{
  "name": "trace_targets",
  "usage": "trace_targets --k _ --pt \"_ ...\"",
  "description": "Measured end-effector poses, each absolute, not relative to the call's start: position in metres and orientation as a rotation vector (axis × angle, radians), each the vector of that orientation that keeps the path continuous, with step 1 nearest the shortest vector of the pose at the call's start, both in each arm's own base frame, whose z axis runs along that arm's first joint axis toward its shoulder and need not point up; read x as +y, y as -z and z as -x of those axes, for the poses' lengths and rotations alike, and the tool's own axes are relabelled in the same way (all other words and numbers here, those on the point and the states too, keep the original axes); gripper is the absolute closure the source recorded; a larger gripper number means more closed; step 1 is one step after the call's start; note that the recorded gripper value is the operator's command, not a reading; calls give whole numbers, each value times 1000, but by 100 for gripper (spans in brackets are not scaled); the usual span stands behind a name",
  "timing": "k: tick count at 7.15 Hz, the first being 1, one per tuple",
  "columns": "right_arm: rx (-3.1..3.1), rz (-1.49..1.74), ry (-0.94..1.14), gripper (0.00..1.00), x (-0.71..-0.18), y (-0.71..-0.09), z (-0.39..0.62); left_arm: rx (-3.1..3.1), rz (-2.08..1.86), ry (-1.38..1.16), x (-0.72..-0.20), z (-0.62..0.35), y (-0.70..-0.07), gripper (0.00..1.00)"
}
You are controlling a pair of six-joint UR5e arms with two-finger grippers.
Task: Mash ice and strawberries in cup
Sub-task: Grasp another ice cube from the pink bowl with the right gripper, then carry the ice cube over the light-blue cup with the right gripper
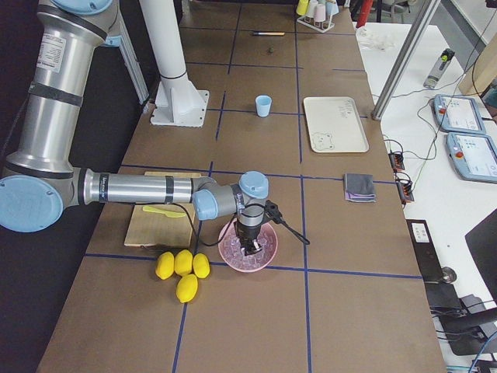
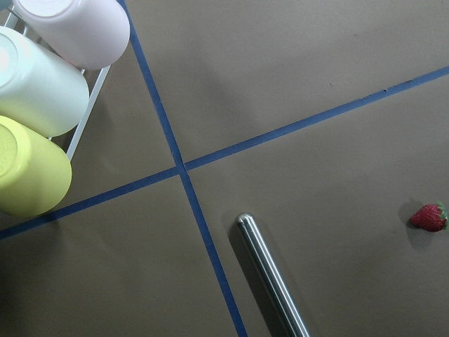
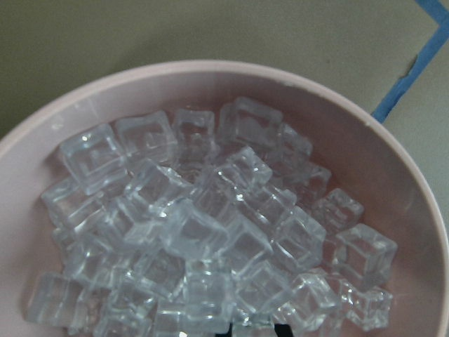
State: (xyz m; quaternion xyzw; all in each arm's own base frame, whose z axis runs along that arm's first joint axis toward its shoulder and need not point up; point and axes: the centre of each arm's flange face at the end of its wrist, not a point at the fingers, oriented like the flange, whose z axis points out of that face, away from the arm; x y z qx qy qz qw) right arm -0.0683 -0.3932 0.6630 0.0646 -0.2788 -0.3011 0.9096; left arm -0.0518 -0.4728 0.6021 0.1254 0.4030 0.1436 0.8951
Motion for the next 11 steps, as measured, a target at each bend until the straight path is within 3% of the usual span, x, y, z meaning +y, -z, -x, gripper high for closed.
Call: trace_targets --k 4,6,11 --pt "-591 -192 568 100 -364 -626 33 848 -262 -299 -473 51 -601 0" --pt "-673 -203 451 100 -377 -595 42 860 -269 -300 -473 50 -599 0" --pt "-957 -42 -12 100 -431 -422 179 867 -268 -301 -467 50 -605 0"
